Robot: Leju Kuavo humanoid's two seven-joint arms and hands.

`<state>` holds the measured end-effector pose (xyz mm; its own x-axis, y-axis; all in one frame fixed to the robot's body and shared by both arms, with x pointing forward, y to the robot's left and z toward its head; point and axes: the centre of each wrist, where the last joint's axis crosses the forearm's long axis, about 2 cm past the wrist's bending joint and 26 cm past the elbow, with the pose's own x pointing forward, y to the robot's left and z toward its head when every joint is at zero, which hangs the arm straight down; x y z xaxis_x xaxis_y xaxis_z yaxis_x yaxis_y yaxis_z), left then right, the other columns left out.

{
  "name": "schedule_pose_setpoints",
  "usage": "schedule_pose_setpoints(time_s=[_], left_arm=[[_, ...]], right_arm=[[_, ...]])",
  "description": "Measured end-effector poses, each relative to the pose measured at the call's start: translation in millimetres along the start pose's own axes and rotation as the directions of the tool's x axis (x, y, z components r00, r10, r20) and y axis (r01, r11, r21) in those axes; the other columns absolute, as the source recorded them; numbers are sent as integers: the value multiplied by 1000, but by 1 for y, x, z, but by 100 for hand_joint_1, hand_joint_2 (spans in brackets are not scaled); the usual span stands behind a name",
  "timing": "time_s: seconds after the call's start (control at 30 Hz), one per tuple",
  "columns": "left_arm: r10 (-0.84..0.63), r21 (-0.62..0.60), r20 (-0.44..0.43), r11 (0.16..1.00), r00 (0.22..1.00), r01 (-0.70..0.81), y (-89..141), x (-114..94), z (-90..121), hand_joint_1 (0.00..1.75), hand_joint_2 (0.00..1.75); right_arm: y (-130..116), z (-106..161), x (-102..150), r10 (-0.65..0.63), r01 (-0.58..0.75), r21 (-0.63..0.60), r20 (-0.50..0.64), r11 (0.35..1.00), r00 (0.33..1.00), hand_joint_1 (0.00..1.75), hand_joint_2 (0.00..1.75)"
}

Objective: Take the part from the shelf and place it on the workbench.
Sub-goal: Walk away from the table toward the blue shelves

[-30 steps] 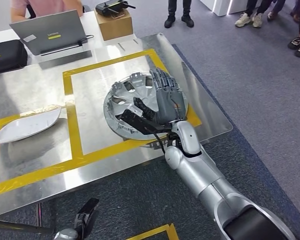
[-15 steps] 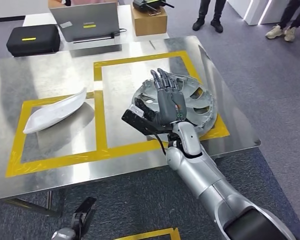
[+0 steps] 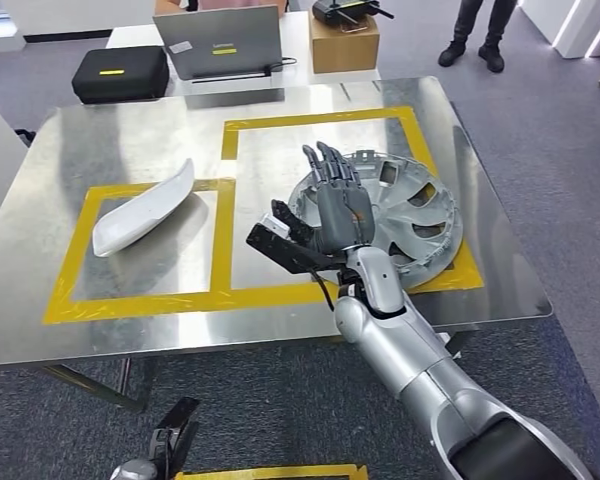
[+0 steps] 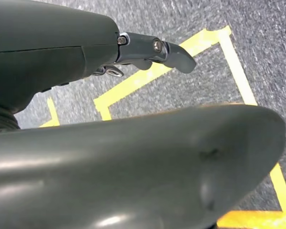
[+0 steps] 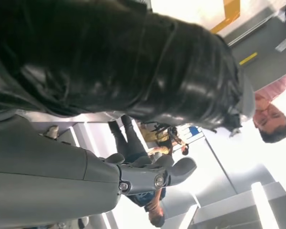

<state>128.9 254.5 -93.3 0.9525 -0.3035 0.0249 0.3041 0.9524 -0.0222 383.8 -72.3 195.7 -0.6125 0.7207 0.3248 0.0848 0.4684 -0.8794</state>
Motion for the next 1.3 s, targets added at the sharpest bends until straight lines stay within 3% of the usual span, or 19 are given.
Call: schedule_pose_setpoints(time_s=[1.3], left_arm=[[-36,76,45,997,998,33,6,10,3,0,0]], right_arm=[[0,5,-7,116,-117,-40,-23,992,993,0,0]])
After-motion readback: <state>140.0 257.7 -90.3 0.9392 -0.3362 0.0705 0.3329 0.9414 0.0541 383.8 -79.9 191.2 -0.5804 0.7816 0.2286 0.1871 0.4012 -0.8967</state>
